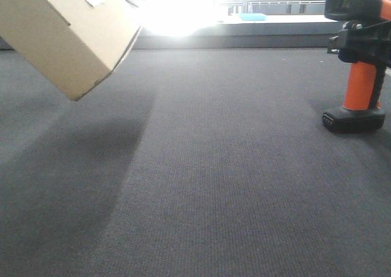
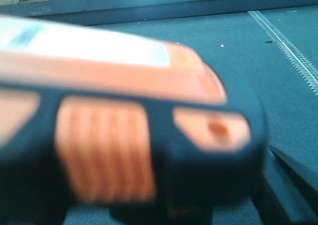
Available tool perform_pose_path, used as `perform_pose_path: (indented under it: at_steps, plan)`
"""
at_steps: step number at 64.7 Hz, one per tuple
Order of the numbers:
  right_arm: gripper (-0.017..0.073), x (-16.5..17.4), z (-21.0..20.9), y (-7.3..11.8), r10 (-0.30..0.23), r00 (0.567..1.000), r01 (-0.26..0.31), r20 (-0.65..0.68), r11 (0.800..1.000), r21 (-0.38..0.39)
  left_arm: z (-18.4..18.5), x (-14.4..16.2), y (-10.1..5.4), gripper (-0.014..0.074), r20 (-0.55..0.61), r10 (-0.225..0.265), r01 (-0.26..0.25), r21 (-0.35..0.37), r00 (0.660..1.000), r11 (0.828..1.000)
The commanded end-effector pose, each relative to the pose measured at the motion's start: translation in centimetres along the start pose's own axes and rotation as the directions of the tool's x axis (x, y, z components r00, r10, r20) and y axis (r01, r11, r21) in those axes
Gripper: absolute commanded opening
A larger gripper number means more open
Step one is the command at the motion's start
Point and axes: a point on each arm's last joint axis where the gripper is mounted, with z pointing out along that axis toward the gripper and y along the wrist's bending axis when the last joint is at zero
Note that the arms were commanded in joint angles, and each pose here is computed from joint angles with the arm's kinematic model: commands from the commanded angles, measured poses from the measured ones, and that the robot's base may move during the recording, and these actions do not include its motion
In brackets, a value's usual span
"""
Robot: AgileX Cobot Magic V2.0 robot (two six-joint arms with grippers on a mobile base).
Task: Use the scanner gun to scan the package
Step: 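Lift the scanner gun off the belt with the right gripper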
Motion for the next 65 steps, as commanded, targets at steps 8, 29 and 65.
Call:
perform_pose_path:
  at_steps: [8,29,65]
  plan:
    - [0.0568,-0.42,0.08,-0.02,0.007,0.999,-0.007,0.039,1.000,0.005,-0.64,0.00,-0.46,-0.0111,0.024,0.002,-0.003,0.017,1.000,1.000]
    - [0.0568,-0.43,0.08,-0.02,0.030,0.999,-0.030,0.039,1.000,0.004,-0.64,0.00,-0.46,-0.0111,0.024,0.002,-0.003,0.017,1.000,1.000]
    - [0.0568,-0.65,0.09,0.06,0.077,0.995,-0.077,0.067,0.997,-0.009,-0.64,0.00,-0.46,-0.0111,0.024,0.002,-0.003,0.017,1.000,1.000]
